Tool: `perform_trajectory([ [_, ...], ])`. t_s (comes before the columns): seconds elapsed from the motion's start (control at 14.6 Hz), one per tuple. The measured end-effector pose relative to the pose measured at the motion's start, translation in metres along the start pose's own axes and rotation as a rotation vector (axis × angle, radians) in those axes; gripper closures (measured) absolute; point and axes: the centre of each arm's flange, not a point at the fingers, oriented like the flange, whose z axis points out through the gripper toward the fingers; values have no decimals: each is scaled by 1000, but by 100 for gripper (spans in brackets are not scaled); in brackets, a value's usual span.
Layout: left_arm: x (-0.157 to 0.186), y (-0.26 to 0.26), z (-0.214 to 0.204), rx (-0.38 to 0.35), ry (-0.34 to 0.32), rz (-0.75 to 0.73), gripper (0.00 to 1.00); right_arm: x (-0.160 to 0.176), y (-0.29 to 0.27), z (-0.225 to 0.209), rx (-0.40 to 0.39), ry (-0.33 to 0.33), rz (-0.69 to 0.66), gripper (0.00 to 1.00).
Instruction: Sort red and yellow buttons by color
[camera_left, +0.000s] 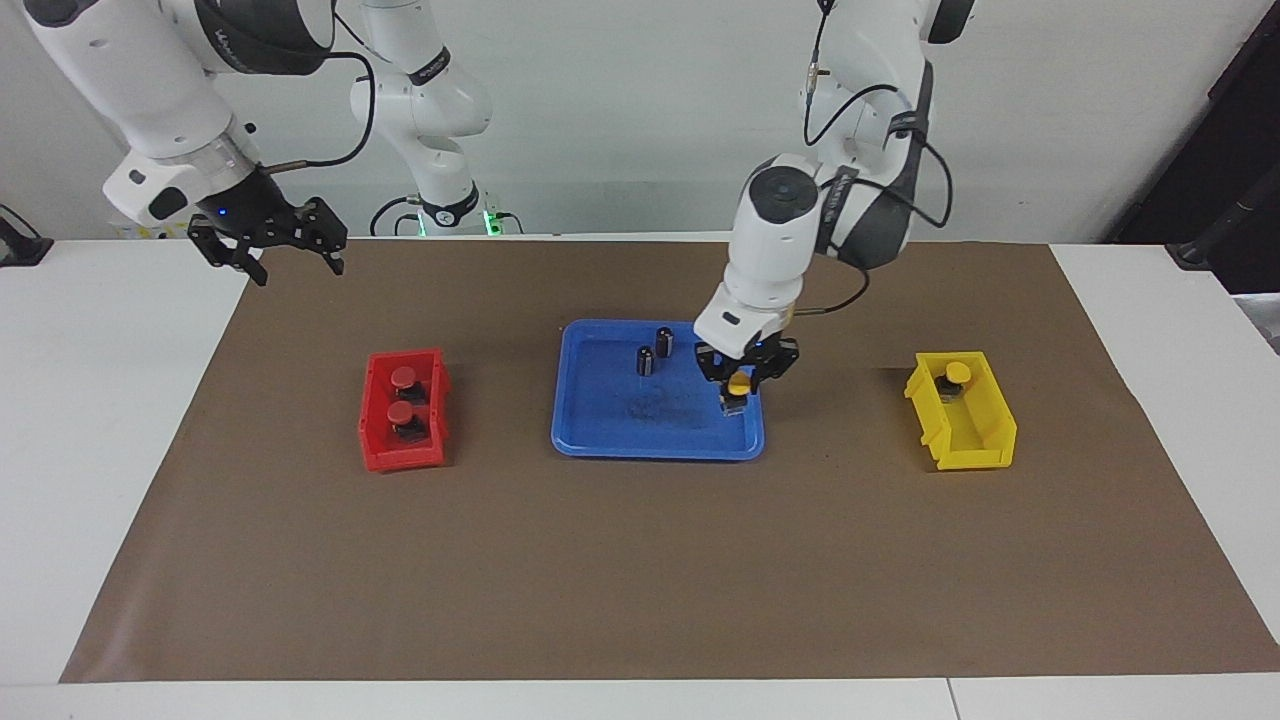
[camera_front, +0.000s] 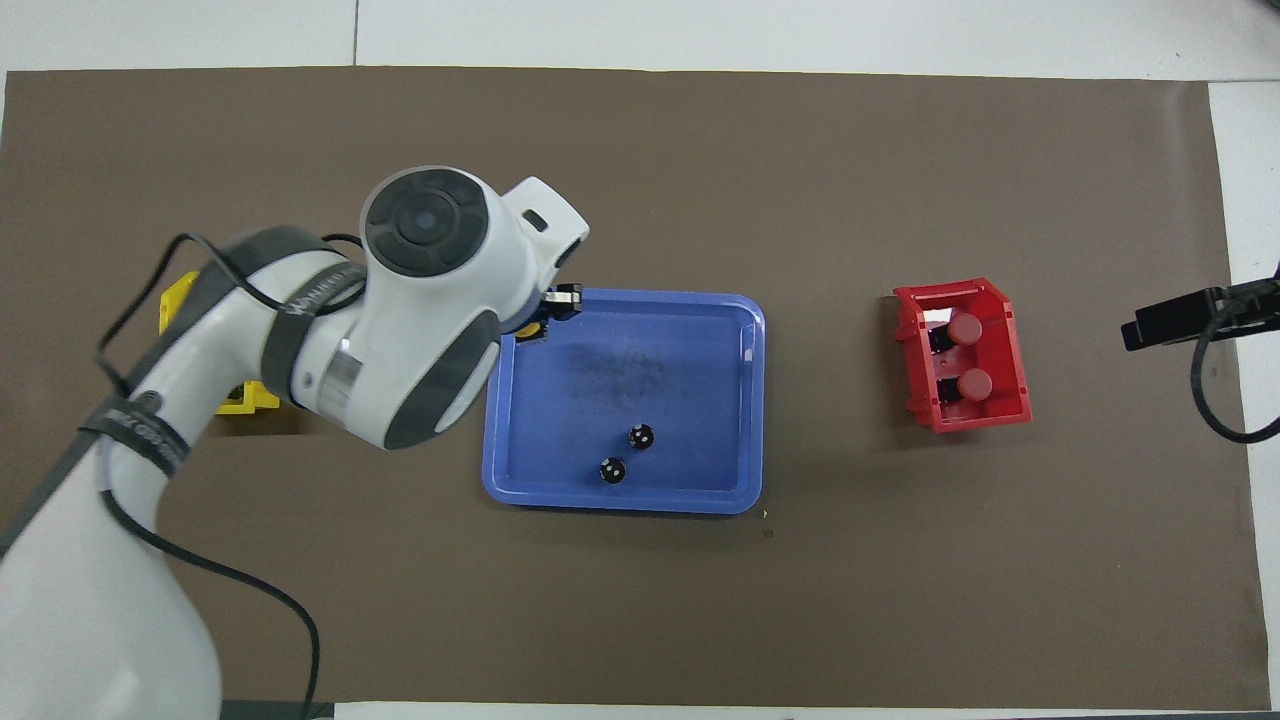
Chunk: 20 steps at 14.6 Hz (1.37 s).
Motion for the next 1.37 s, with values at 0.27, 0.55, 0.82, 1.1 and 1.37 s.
perform_trajectory([
  [0.27, 24, -131, -48, 7, -18, -46, 59, 0, -4, 2, -2, -14, 4, 0],
  [0.55, 37, -226, -37, 5, -25, -73, 59, -1, -6, 6, -1, -29, 14, 0],
  [0.82, 38, -296, 0, 3, 29, 15, 59, 2, 1, 2, -91, 2, 11, 0],
  [1.1, 32, -315, 27, 5, 28, 148, 59, 4, 1, 1, -100, 17, 8, 0],
  [1.37, 26, -314, 52, 3, 24, 165, 59, 3, 0, -2, -100, 18, 8, 0],
])
